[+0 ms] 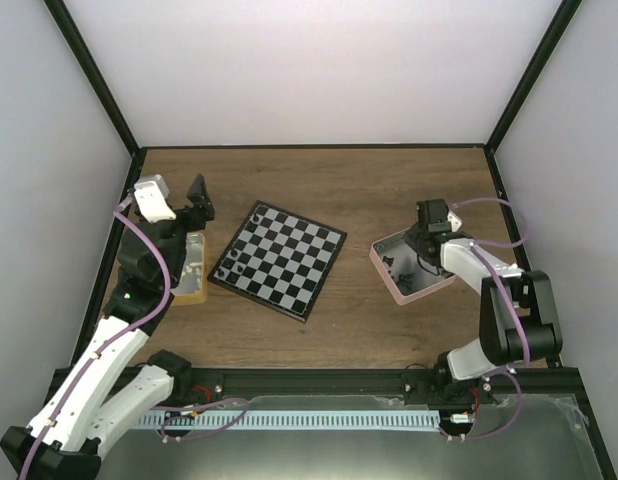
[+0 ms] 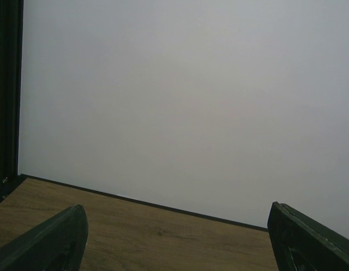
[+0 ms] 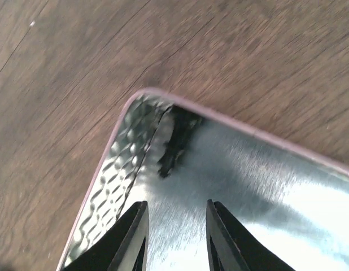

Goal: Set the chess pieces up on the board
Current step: Pick up the chess piece from the storage box.

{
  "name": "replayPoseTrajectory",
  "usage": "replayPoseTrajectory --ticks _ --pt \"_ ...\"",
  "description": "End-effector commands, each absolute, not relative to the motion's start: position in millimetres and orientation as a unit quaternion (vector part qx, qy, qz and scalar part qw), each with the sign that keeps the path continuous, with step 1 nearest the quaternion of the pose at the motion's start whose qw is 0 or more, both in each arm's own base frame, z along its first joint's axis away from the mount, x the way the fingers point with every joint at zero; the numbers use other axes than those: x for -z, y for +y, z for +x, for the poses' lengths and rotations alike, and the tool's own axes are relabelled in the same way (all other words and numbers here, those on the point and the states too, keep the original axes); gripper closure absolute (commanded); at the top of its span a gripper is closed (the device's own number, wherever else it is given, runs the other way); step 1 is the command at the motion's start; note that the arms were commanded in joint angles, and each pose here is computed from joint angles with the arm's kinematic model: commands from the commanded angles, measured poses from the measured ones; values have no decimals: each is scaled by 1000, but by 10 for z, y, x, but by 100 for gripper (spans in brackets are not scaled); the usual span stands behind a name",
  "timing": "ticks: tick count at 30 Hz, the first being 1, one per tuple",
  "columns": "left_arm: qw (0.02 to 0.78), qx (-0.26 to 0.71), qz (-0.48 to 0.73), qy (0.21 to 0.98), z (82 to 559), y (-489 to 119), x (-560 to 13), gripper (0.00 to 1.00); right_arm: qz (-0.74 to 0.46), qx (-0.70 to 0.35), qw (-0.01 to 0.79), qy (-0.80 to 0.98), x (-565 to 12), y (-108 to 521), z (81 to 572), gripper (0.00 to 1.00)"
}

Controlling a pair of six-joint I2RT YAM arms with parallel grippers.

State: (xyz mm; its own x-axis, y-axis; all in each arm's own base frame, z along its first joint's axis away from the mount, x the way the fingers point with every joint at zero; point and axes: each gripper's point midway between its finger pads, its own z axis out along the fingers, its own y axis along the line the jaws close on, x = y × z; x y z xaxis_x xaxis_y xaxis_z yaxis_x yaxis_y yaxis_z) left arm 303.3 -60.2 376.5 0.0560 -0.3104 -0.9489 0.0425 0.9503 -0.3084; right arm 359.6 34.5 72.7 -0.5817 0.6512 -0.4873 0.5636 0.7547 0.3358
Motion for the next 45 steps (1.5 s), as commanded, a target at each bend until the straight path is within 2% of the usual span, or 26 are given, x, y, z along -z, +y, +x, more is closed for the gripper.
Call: replayPoseTrajectory --ticks 1,11,23,26,34,45 --pt "727 125 -101 668 3021 -587 -3834 11 380 -117 303 866 -684 243 3854 71" --pt "725 118 -100 671 3027 -576 -3809 11 405 -104 311 853 -573 134 4107 73" --pt "723 114 -99 674 3041 -577 -3783 11 415 -77 305 854 -395 63 4154 75" --pt "723 115 -99 674 3041 -578 -3783 11 413 -70 304 856 -367 48 4157 77" --pt "723 118 -99 674 3040 -586 -3785 11 396 -76 304 863 -387 81 4126 94" --pt "712 151 -93 680 3081 -702 -3729 11 319 -161 307 882 -760 423 3853 95"
